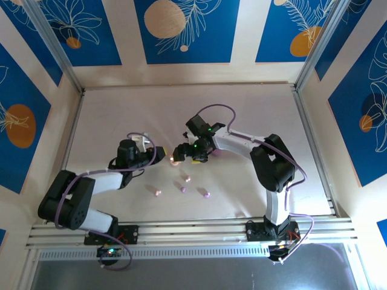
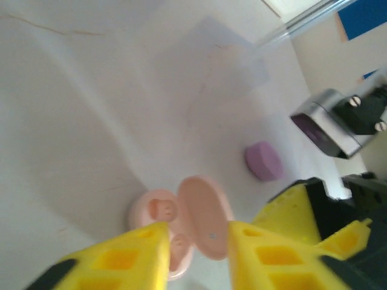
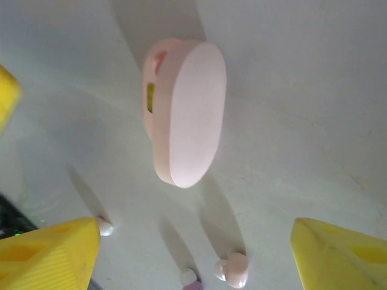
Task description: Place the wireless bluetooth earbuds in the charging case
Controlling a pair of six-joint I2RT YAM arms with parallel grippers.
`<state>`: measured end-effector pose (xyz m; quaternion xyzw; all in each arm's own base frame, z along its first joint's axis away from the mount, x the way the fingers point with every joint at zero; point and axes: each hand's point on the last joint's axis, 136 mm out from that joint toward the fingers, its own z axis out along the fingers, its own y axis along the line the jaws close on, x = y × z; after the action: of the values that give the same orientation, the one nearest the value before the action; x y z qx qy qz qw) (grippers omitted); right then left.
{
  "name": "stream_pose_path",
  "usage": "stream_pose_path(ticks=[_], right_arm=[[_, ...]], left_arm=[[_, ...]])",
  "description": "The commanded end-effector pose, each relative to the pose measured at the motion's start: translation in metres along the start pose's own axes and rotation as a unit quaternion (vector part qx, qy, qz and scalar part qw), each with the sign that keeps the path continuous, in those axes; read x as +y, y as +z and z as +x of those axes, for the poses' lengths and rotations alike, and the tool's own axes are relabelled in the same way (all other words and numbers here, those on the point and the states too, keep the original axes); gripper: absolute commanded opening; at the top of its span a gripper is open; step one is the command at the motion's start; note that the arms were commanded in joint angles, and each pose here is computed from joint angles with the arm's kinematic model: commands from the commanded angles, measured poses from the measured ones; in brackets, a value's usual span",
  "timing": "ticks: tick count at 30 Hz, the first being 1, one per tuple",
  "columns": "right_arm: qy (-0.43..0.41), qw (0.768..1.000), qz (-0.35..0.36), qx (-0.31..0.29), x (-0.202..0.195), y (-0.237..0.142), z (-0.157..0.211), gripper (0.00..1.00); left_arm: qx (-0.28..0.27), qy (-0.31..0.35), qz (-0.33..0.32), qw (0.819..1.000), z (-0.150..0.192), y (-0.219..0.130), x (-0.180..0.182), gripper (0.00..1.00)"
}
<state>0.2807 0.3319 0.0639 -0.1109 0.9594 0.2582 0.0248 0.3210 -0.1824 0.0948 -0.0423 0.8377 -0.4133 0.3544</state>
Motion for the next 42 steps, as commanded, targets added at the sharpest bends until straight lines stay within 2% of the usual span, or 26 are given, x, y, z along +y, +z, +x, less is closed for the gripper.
stream_pose_path(ticks=[1,7,15,23,42], right_arm=[[-0.028,0.998,0.064,0.001,-0.009,0.003,-0.002,0.82],[-0.053,0.991,0.122,0.006,-0.011,0.011,-0.002,0.82],[-0.064,0.982,0.179,0.009,-0.024,0.014,-0.005,0.8],[-0.065,0.976,0.207,0.004,-0.032,0.011,-0.008,0.79],[-0.055,0.972,0.227,-0.01,-0.045,0.001,-0.028,0.78]], left_arm=[[-0.02,-0.008,-0.049,0.999,-0.004,-0.01,0.02,0.46],[-0.027,-0.013,-0.058,0.998,-0.006,-0.014,0.025,0.65],[-0.027,-0.016,-0.054,0.998,-0.006,-0.014,0.025,0.76],[-0.025,-0.017,-0.052,0.998,-0.006,-0.013,0.024,0.81],[-0.024,-0.017,-0.045,0.999,-0.006,-0.013,0.023,0.85]])
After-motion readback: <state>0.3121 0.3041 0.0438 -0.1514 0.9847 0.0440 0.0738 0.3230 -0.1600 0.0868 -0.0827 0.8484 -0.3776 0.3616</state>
